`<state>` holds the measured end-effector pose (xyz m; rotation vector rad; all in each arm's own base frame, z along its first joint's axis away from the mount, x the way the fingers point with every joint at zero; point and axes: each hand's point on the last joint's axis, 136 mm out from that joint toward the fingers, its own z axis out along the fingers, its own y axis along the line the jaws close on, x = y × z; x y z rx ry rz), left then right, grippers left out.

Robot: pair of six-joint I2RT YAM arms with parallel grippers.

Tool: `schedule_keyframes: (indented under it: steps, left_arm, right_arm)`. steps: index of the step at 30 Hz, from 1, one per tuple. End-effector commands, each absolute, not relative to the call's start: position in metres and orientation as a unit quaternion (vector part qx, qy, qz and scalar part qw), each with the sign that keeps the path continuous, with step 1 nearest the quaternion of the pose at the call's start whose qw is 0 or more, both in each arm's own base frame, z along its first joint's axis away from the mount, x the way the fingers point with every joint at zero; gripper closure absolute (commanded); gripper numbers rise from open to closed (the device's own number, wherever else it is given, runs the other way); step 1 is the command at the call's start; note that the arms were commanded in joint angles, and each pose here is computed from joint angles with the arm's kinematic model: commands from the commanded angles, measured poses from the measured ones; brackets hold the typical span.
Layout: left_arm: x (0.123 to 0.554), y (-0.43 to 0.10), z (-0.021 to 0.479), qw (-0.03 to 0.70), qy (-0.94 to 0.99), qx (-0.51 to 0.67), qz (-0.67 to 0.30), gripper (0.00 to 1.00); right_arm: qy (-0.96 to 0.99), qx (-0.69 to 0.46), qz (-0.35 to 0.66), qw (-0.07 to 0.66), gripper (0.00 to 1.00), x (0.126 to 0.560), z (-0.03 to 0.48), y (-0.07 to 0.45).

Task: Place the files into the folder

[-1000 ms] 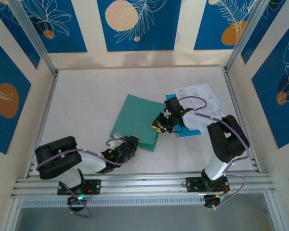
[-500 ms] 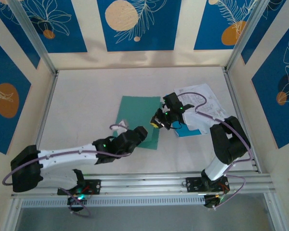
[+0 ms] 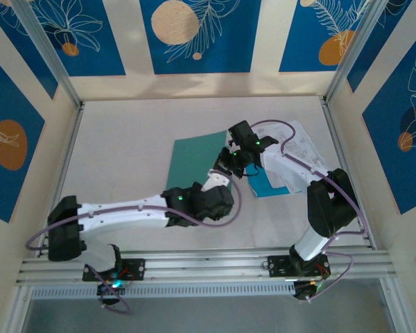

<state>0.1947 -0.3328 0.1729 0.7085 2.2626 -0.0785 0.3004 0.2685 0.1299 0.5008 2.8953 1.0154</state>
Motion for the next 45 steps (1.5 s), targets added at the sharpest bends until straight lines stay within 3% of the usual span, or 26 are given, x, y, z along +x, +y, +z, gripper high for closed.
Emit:
schedule_keyframes:
  steps: [1, 5, 7, 10, 14, 16, 17, 20, 22, 24, 26, 30, 34, 38, 45]
  left_arm:
    - [0.207, -0.307, 0.165, 0.369, 0.859, 0.333, 0.121, 0.25]
    - [0.216, -0.31, 0.159, 0.375, 0.853, 0.326, 0.161, 0.29]
    - [0.221, -0.312, 0.157, 0.377, 0.852, 0.322, 0.167, 0.37]
    - [0.229, -0.314, 0.151, 0.375, 0.854, 0.316, 0.177, 0.6]
    - [0.235, -0.312, 0.147, 0.374, 0.862, 0.298, 0.17, 1.0]
    - [0.235, -0.309, 0.15, 0.379, 0.864, 0.288, 0.166, 1.0]
    - [0.235, -0.308, 0.153, 0.383, 0.865, 0.283, 0.16, 1.0]
    - [0.233, -0.304, 0.16, 0.389, 0.871, 0.265, 0.14, 1.0]
    - [0.231, -0.3, 0.163, 0.39, 0.877, 0.252, 0.124, 1.0]
    - [0.229, -0.297, 0.164, 0.39, 0.883, 0.24, 0.107, 1.0]
    - [0.227, -0.294, 0.163, 0.39, 0.889, 0.224, 0.084, 1.0]
    - [0.225, -0.289, 0.166, 0.391, 0.897, 0.199, 0.047, 1.0]
    - [0.223, -0.284, 0.176, 0.401, 0.898, 0.18, 0.013, 1.0]
    - [0.222, -0.279, 0.182, 0.405, 0.901, 0.155, -0.024, 1.0]
    - [0.223, -0.266, 0.188, 0.409, 0.903, 0.108, -0.077, 1.0]
  right_arm:
    - [0.938, 0.155, 0.309, -0.007, 1.0, 0.29, 0.13, 0.269]
    - [0.939, 0.152, 0.309, -0.007, 1.0, 0.288, 0.134, 0.27]
    - [0.939, 0.15, 0.309, -0.007, 1.0, 0.287, 0.134, 0.271]
    - [0.939, 0.151, 0.31, -0.009, 1.0, 0.286, 0.134, 0.271]
    - [0.938, 0.149, 0.312, -0.009, 1.0, 0.286, 0.135, 0.271]
    - [0.938, 0.143, 0.317, -0.009, 1.0, 0.286, 0.137, 0.273]
    - [0.937, 0.137, 0.322, -0.006, 0.94, 0.286, 0.139, 0.274]
    - [0.93, 0.122, 0.345, 0.034, 0.45, 0.291, 0.158, 0.273]
    - [0.922, 0.122, 0.359, 0.084, 0.22, 0.294, 0.181, 0.264]
    - [0.914, 0.133, 0.36, 0.131, 0.12, 0.294, 0.2, 0.248]
    - [0.907, 0.164, 0.351, 0.164, 0.11, 0.291, 0.208, 0.224]
    - [0.888, 0.247, 0.346, 0.175, 0.24, 0.276, 0.183, 0.183]
    - [0.878, 0.27, 0.367, 0.144, 0.7, 0.264, 0.143, 0.185]
    - [0.898, 0.245, 0.354, 0.091, 0.97, 0.264, 0.112, 0.219]
    - [0.934, 0.218, 0.282, 0.025, 1.0, 0.267, 0.06, 0.271]
